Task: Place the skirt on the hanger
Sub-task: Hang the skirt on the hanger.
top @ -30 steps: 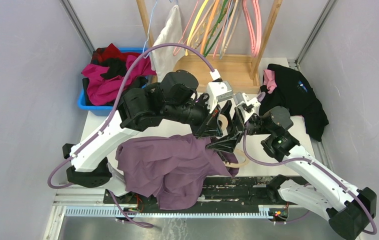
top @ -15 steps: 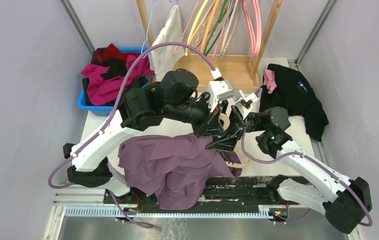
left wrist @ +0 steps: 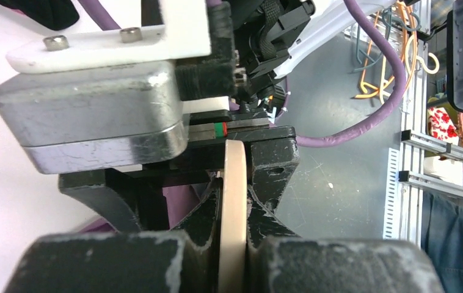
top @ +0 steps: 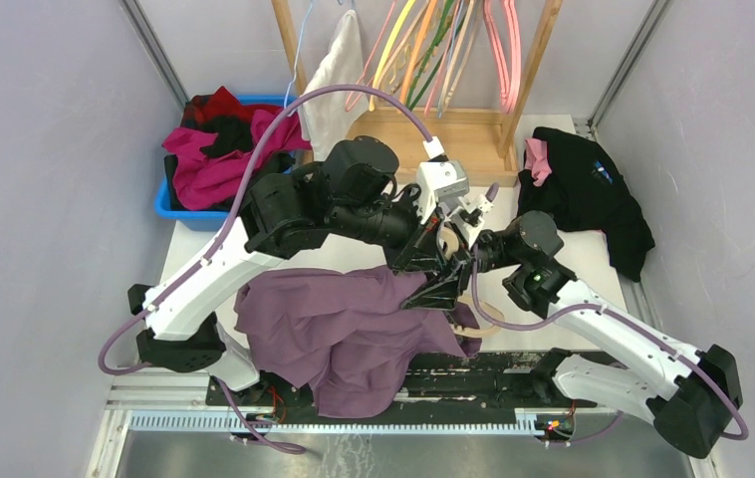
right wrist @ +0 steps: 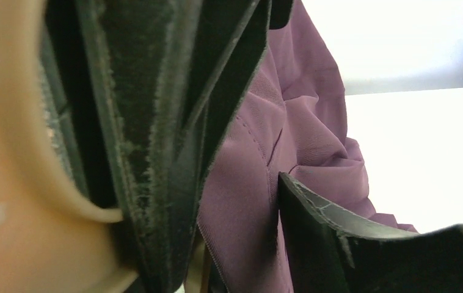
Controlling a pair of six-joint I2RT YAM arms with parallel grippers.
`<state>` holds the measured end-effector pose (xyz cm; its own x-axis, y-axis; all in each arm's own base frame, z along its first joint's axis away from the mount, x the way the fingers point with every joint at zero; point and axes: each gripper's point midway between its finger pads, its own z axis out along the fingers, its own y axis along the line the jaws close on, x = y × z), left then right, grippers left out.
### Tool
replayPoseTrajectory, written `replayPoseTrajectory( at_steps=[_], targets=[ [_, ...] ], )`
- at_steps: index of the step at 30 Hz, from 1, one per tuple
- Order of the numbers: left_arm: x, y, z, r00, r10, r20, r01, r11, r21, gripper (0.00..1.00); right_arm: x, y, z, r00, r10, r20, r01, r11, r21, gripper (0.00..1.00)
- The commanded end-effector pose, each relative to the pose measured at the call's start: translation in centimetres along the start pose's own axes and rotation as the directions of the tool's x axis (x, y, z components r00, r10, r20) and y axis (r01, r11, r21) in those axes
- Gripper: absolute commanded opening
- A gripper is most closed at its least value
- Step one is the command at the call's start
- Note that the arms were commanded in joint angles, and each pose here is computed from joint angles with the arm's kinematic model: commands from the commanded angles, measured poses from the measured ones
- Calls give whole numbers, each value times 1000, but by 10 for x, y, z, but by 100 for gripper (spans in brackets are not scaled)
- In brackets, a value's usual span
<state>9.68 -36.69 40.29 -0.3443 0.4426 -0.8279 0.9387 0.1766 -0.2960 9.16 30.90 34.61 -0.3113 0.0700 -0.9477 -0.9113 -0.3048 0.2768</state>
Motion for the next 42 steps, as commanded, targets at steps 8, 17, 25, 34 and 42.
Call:
replayPoseTrajectory(
  at_steps=[8, 17, 25, 34, 42],
  targets=[
    [-44, -9, 4, 983, 82, 163, -89, 995, 36, 3, -3, -9, 10, 999, 53, -4, -53, 997, 55, 6],
    [-65, 21, -25, 960, 108, 258, -57, 979, -198, 26, 13, -26, -4, 997, 68, -21, -62, 975, 215, 1],
    [-91, 32, -79, 886, 160, 435, -1, 939, -344, 71, 20, -27, -23, 996, 67, -62, -41, 937, 346, 1],
    [-93, 40, -102, 855, 172, 490, 51, 911, -408, 73, 12, -33, -41, 999, 23, -34, -4, 880, 475, 1],
    [-68, 56, -90, 886, 116, 448, 105, 892, -440, 72, -60, -63, -100, 964, -186, 190, -45, 589, 807, 1]
  ],
)
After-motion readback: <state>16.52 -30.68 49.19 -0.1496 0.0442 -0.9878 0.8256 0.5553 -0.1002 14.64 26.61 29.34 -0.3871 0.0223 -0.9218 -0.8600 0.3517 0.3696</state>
